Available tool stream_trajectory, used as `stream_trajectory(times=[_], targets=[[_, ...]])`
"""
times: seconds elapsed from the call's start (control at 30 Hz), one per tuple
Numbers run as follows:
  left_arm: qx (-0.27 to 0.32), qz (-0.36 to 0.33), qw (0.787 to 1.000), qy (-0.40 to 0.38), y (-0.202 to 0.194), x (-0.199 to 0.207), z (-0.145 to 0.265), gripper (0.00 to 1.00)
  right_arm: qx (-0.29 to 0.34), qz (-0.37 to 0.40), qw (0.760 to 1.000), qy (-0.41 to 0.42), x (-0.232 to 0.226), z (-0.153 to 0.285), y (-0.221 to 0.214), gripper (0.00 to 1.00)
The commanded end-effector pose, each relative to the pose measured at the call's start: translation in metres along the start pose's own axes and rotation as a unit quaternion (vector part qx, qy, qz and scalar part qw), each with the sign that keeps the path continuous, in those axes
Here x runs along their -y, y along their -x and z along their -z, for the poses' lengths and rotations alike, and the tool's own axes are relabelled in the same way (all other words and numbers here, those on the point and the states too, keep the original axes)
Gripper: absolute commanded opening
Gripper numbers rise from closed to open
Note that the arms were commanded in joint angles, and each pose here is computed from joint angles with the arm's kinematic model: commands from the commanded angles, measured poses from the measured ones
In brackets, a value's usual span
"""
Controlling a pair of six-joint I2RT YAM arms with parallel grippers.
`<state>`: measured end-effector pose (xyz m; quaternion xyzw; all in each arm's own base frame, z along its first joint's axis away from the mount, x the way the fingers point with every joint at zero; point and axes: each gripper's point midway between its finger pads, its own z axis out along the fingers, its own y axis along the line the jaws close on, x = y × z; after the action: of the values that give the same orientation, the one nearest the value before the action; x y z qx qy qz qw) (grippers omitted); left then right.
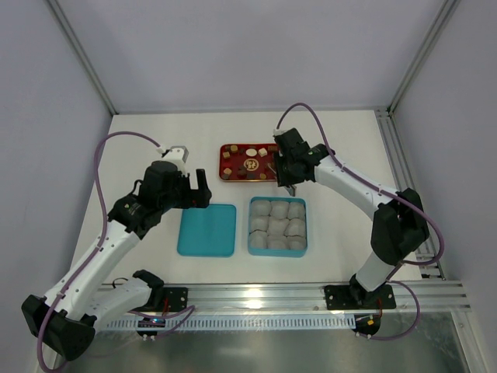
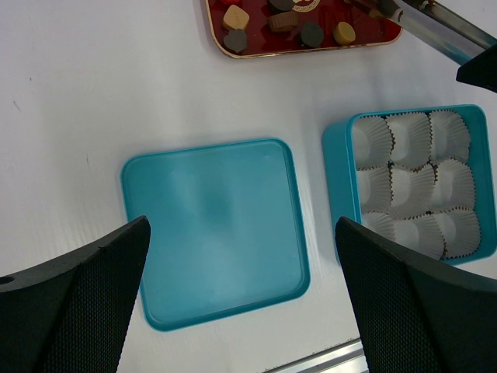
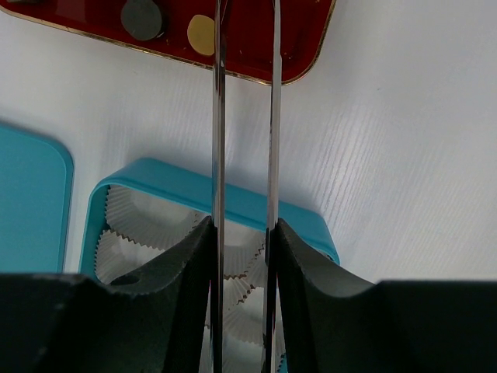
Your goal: Pack the chocolate
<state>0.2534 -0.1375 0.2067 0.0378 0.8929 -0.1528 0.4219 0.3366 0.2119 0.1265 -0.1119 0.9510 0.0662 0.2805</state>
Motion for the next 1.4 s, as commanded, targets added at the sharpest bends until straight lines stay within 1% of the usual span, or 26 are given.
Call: stream_trajectory(times=[0.0,0.2,0.47,0.57,0.73,0.87,0.93,1.1,1.3,1.37], targets=[[0.021,-0.002,1.0,-0.005,0.016,0.005,0.005,1.0,0.021,0.006,1.0,0.007,-0.005,0.0,0.011,0.38],[0.022,-0.002,1.0,-0.005,0.016,0.005,0.005,1.0,0.014,0.006,1.0,0.003,-0.004,-0.002,0.008,0.38],[0.022,-0.002,1.0,-0.006,0.016,0.005,0.006,1.0,0.021,0.006,1.0,0.005,-0.006,0.002,0.012,0.4],[0.022,-0.002,1.0,-0.006,0.016,0.005,0.005,1.0,0.018,0.007,1.0,0.003,-0.005,0.0,0.012,0.43],[0.021,-0.003,1.0,-0.006,0.016,0.005,0.005,1.0,0.015,0.009,1.0,0.003,-0.006,-0.005,0.012,0.44],[0.021,-0.003,1.0,-0.005,0.016,0.005,0.005,1.0,0.017,0.01,1.0,0.003,-0.007,-0.007,0.014,0.42],[0.021,-0.003,1.0,-0.005,0.016,0.005,0.005,1.0,0.018,0.009,1.0,0.003,-0.008,-0.007,0.016,0.39],[0.02,-0.003,1.0,-0.005,0.016,0.005,0.005,1.0,0.017,0.009,1.0,0.007,-0.01,-0.008,0.017,0.35],[0.021,-0.003,1.0,-0.005,0.016,0.005,0.005,1.0,0.026,0.007,1.0,0.007,-0.009,-0.001,0.021,0.3],[0.021,-0.003,1.0,-0.004,0.016,0.005,0.005,1.0,0.032,0.005,0.999,0.008,-0.008,0.004,0.023,0.3]])
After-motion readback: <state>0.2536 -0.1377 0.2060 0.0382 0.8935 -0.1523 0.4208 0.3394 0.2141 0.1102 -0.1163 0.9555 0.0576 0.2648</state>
